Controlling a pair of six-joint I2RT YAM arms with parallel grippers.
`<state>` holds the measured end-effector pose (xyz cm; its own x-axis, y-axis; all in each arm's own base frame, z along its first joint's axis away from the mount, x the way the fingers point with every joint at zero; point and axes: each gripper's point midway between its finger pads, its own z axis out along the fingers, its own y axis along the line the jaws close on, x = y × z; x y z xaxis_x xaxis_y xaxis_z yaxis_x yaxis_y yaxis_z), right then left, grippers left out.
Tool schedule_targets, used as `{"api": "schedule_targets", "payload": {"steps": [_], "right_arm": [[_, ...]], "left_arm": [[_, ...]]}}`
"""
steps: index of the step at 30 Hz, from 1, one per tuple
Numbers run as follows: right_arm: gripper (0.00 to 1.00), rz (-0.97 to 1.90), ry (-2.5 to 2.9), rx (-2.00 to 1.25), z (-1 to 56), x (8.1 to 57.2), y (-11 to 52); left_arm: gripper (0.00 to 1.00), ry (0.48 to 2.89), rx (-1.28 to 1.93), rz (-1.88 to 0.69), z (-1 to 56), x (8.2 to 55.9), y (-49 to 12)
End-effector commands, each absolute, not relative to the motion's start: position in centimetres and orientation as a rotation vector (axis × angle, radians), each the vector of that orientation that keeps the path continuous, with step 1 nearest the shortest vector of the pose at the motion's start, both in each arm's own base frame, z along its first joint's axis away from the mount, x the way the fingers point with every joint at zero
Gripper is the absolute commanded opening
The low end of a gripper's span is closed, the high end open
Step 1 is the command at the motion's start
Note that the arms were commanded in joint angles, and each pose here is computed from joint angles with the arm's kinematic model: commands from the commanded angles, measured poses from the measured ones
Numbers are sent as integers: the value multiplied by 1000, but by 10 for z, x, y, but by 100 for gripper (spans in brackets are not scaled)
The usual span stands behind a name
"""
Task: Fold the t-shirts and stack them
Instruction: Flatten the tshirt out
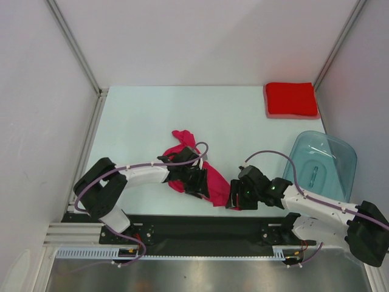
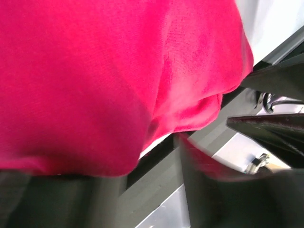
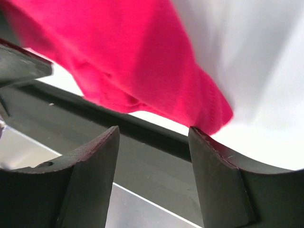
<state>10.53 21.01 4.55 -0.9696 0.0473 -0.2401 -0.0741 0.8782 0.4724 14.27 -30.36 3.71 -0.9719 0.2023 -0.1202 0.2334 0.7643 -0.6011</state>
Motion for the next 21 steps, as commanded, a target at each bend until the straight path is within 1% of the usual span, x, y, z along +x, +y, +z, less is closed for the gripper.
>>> {"api": "schedule_targets", "payload": {"steps": [1, 3, 4, 7, 12, 15, 16, 17, 18, 19, 20, 21], "right_arm": [[65, 630, 2805, 25, 38, 110, 196], [65, 584, 2823, 48, 35, 110, 187], [65, 554, 2832, 57, 33, 109, 181], [63, 521, 2828, 76, 33, 110, 174], [63, 501, 2816, 82, 27, 114, 170], [62, 517, 2814, 75, 18, 117, 172], [60, 557, 2801, 61, 19, 120, 178], [57, 562, 2804, 59, 17, 120, 179], [50, 557, 2807, 62, 16, 121, 179], [46, 563, 2796, 62, 19, 125, 181], [35, 558, 2794, 59, 21, 125, 181], [28, 557, 2781, 59, 26, 128, 182]], "left_arm": [[43, 2819, 359, -1053, 55, 159, -322], [33, 2809, 360, -1056, 59, 161, -323], [25, 2793, 357, -1063, 63, 161, -323], [15, 2765, 357, -1074, 74, 161, -322], [13, 2734, 365, -1079, 89, 159, -318], [18, 2713, 371, -1105, 96, 159, -320], [18, 2710, 373, -1110, 97, 159, -320], [18, 2707, 376, -1114, 98, 159, -321], [7, 2703, 379, -1115, 100, 160, -322], [0, 2702, 382, -1117, 101, 159, -321], [0, 2695, 384, -1109, 103, 160, -320], [0, 2660, 390, -1111, 113, 164, -321]]}}
